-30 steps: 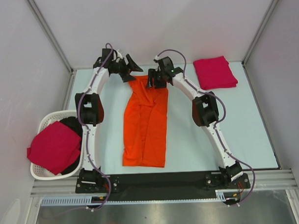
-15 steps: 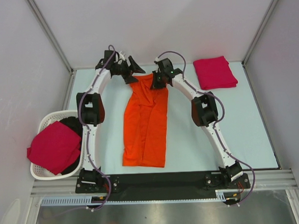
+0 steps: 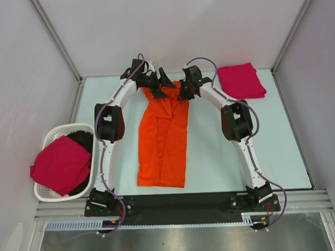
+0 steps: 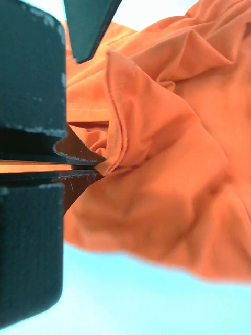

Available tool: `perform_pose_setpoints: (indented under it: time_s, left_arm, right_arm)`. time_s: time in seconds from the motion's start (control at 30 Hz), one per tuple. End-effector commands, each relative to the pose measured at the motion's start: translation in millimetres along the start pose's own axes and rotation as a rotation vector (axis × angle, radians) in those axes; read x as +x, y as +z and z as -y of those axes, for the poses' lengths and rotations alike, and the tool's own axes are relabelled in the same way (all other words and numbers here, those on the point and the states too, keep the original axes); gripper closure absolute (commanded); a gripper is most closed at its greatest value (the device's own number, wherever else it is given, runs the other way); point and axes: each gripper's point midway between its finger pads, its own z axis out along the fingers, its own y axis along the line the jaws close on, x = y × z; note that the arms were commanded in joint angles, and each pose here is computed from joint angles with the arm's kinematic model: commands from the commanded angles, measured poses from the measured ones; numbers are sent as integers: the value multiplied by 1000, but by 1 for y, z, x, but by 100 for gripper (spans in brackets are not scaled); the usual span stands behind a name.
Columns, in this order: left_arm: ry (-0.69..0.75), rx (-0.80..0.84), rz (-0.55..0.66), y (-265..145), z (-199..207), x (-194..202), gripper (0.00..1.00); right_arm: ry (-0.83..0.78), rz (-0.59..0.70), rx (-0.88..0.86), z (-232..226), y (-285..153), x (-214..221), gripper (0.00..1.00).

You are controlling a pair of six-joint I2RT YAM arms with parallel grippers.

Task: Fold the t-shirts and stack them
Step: Rotate the tshirt 90 degrees

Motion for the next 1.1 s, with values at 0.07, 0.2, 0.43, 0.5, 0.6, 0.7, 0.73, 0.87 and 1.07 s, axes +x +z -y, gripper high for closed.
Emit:
perform_pose_setpoints:
  time_s: [0.07,0.2,0.43,0.5,0.6,0.7,0.73,0.87,1.07]
  left_arm:
    - [15,19,17,-8,5,-7,14]
    - [13,17,17,-7,3,-7,14]
    - [30,28,30,-13,12,-11,13]
    - [34,31,33,-14,14,-12,13]
    - [40,35,36,-16,18,-13,12]
    - [43,37,39,-17,20,-13,11]
    - [45,40,37,-17,20,-13,11]
    - [42,33,40,-17,17,-14,9]
    - [15,-45,36,-8,-9,-11,8]
  right_arm:
    - [21,196,40,3,-49,-53,100]
    - [36,148,46,11,-39,-40,100]
    - [77,34,197,39,-20,-12,100]
    - [106,-15,263,56,-16,2,95]
    - [128,-37,282,61,-17,5,71]
    - [149,-29,286,62,-22,1,71]
    - [162,-30,284,61,-21,1,71]
    - [173,-4,265,55,-25,-8,73]
    - [151,43,189,37,-26,-23,83]
